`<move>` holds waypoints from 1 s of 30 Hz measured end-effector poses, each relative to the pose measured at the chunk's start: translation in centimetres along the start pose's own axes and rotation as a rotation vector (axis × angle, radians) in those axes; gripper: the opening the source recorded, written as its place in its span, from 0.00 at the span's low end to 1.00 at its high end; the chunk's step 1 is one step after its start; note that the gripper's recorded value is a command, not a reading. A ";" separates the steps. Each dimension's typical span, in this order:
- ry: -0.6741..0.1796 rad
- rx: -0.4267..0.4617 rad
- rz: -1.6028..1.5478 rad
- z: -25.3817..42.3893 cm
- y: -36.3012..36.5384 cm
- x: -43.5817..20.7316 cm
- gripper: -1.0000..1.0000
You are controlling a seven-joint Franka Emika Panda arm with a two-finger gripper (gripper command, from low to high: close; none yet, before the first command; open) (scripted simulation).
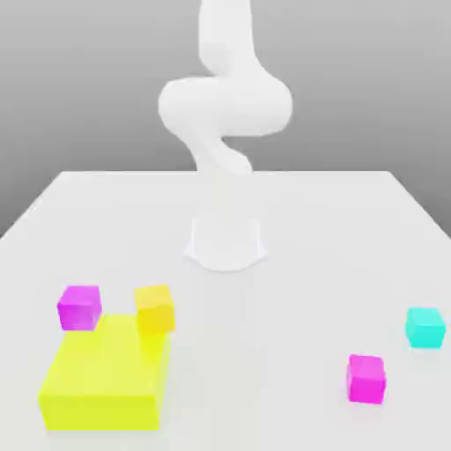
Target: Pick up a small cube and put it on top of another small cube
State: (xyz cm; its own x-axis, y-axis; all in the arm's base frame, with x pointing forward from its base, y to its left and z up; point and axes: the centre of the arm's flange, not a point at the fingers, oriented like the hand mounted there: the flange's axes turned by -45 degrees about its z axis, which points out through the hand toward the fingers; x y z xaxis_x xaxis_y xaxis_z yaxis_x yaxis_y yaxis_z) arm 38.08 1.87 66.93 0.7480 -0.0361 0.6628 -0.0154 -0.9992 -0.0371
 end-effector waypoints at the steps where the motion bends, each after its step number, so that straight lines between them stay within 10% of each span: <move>1: -0.033 0.005 0.010 2.3 -0.8 -0.3 0.50; 23: -0.679 -0.067 0.116 35.6 -16.7 -28.5 0.50; 29: -0.721 -0.086 0.123 40.6 -17.1 -34.8 0.50; 30: -0.721 -0.086 0.123 41.2 -17.0 -35.5 0.00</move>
State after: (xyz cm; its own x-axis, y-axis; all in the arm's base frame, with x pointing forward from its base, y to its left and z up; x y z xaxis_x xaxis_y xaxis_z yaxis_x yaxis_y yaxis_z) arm 39.16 20.87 13.24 0.9876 -0.1571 0.0000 -0.1571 -0.9876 -0.0010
